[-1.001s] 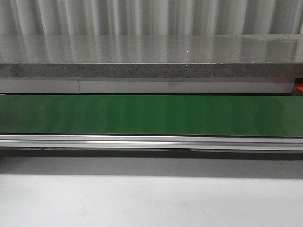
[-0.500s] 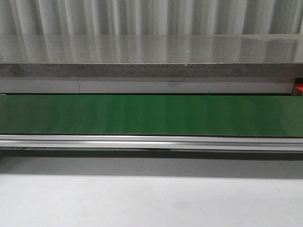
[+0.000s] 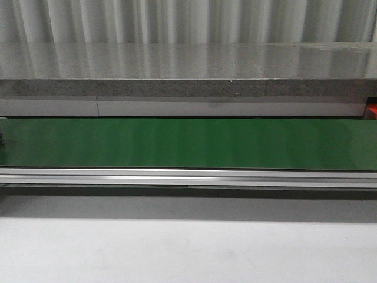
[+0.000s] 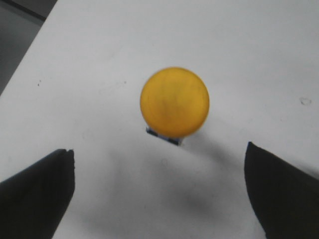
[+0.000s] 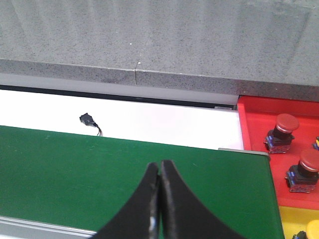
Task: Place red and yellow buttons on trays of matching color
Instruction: 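Grasp the last yellow button from the cluster with the left gripper, then set the yellow button on the belt and open the left gripper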
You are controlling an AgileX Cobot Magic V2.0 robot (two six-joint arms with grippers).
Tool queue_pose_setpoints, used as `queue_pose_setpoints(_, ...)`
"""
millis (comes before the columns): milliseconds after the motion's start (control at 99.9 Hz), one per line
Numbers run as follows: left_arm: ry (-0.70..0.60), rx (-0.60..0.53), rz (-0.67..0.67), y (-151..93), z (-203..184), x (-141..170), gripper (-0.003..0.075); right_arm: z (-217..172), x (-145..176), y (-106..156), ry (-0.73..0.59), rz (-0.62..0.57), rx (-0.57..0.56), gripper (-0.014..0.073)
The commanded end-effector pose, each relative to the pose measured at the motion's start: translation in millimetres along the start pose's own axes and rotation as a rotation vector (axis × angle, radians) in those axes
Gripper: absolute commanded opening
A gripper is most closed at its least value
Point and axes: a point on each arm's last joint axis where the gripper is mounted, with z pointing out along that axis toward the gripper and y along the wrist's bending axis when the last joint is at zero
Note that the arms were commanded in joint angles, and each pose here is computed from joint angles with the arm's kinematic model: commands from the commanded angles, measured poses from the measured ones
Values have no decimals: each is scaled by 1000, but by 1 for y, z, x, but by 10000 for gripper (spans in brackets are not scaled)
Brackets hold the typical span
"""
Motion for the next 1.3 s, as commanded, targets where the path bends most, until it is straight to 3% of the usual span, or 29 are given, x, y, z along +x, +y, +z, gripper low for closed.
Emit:
queue_pose_setpoints(0, -118, 0, -2, 2, -14, -29, 660, -4, -14, -1, -91, -1, 18, -69)
queue_pose_setpoints(310, -90, -6, -4, -1, 23, -51, 660, -4, -14, -1, -91, -1, 18, -69)
queue_pose_setpoints(400, -81, -5, -5, -1, 29, -52, 624, -4, -14, -1, -91, -1, 18, -69)
queue_pose_setpoints(450, -87, -4, -5, -1, 29, -52, 562, -4, -14, -1, -91, -1, 18, -69)
queue_pose_setpoints(520, -94, -5, -3, -1, 29, -53, 408, -4, -14, -1, -91, -1, 18, -69)
queue_pose_setpoints(641, -98, -3, -6, -1, 26, -54, 32, -4, -14, -1, -91, -1, 18, -69)
queue_pose_setpoints(671, -98, -2, -9, -1, 24, -54, -19, -4, -14, -1, -91, -1, 18, -69)
queue_pose_setpoints(861, -158, 6, -22, 0, -18, -65, -20, -4, -14, -1, -91, -1, 18, -69)
queue_pose_setpoints(1101, -271, 12, -36, 3, -113, -69, -20, -4, -14, -1, -91, -1, 18, -69)
queue_pose_setpoints(1291, -331, 62, 75, -24, -163, -46, -20, -4, -14, -1, -91, -1, 18, -69)
